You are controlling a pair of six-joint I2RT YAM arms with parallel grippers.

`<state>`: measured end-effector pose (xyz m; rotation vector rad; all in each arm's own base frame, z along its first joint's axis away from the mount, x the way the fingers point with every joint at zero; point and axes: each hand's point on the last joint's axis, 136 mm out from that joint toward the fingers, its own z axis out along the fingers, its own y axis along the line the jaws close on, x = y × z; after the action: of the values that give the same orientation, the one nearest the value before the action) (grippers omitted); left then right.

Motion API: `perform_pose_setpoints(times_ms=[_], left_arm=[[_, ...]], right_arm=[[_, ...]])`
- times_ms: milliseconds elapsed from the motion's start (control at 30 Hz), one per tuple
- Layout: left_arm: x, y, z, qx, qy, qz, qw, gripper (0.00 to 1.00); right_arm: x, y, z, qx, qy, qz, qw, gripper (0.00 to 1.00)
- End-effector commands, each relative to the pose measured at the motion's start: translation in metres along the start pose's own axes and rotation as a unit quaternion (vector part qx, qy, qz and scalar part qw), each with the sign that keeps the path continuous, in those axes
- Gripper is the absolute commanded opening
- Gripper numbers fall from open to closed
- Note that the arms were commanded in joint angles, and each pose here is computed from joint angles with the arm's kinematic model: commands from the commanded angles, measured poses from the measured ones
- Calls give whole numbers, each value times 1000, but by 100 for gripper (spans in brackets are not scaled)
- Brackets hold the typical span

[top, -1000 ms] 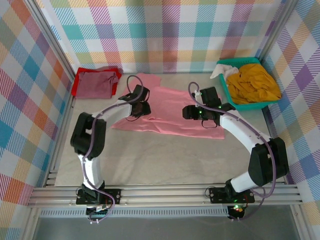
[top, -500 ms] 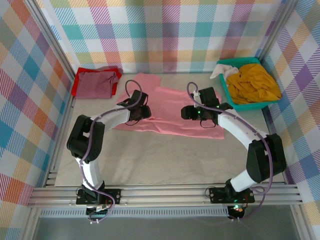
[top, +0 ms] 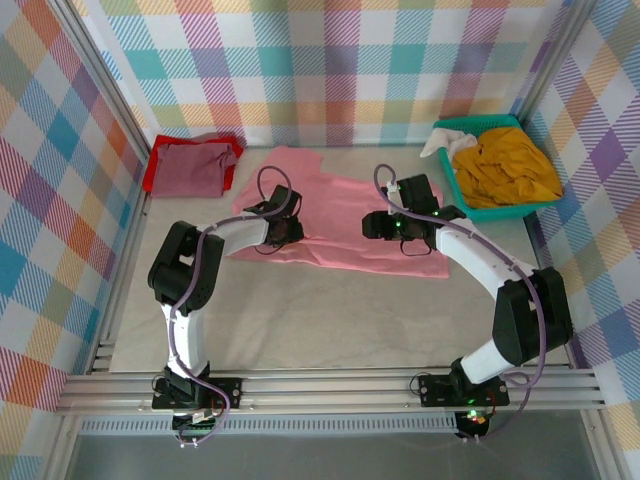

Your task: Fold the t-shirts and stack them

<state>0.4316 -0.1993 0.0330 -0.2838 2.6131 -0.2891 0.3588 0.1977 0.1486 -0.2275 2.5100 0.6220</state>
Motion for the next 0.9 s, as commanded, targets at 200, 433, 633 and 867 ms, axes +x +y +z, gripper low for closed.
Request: perform_pose_setpoints(times_ms=[200, 433, 633, 867], left_arm=[[-22, -7, -9, -25, -20, 20, 999, 0], [-45, -22, -12, -35, -25, 67, 997, 0], [-59, -35, 10, -60, -1, 133, 989, 0], [-84, -76, -9, -74, -29, 234, 969, 27]], right_arm=[[0, -1, -6, 3, -9, -2, 1000, 56], [1, -1, -6, 5, -10, -1, 1000, 57], [2, 0, -8, 3, -10, 0, 1000, 57], [2, -1, -12, 6, -10, 0, 1000, 57]])
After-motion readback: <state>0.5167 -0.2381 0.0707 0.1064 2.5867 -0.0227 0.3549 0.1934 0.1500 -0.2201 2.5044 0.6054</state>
